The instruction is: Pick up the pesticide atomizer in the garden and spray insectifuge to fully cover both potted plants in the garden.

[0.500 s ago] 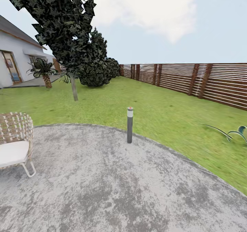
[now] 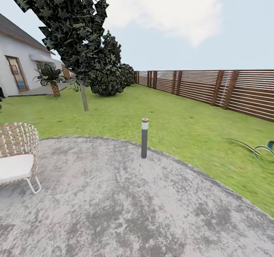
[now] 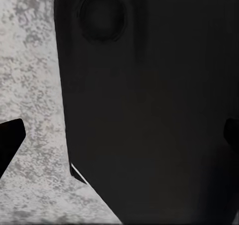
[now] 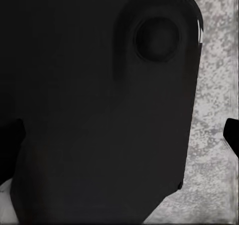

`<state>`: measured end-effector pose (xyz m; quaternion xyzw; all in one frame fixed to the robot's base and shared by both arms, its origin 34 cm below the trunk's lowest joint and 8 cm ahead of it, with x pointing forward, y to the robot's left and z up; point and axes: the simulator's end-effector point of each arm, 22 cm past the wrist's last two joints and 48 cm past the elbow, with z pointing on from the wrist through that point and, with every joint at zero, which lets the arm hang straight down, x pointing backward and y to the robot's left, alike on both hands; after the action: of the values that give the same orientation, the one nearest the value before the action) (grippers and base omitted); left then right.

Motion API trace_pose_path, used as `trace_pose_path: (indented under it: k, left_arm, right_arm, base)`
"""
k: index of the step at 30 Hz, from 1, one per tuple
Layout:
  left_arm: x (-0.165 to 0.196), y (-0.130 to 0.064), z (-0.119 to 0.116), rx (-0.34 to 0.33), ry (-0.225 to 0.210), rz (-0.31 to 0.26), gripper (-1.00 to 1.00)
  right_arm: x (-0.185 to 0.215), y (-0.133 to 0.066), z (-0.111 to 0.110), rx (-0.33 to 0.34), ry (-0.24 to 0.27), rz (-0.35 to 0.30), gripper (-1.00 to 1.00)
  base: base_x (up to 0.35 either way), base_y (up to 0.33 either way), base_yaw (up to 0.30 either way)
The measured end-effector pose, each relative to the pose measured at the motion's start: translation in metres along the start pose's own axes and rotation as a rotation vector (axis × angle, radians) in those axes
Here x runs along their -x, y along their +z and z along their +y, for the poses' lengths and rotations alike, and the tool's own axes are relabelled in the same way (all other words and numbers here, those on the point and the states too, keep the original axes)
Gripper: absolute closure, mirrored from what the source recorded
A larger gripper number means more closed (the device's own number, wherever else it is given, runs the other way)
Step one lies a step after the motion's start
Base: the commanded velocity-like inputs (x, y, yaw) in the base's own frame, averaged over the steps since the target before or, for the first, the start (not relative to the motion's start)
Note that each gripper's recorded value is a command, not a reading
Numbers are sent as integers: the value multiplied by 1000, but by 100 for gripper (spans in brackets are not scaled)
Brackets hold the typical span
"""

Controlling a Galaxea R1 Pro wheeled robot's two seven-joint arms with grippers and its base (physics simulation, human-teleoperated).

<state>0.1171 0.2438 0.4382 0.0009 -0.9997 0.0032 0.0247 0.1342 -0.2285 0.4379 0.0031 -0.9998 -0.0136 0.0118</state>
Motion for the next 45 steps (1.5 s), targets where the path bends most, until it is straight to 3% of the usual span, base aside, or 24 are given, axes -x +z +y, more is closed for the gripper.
trace_pose_path:
  k: [21, 40, 45]
  left_arm:
    - [-1, 0, 0, 1, -16, 5, -100]
    - [3, 0, 2, -5, 2, -15, -100]
    - [4, 0, 3, -2, -13, -20, -100]
  right_arm:
    - [7, 0, -3, -5, -1, -11, -100]
    - [7, 0, -4, -5, -5, -12, -100]
    - [7, 0, -4, -4, -6, -12, -100]
  base:
    - [-204, -216, 271]
    - [-70, -34, 283]
    - [-264, -124, 283]
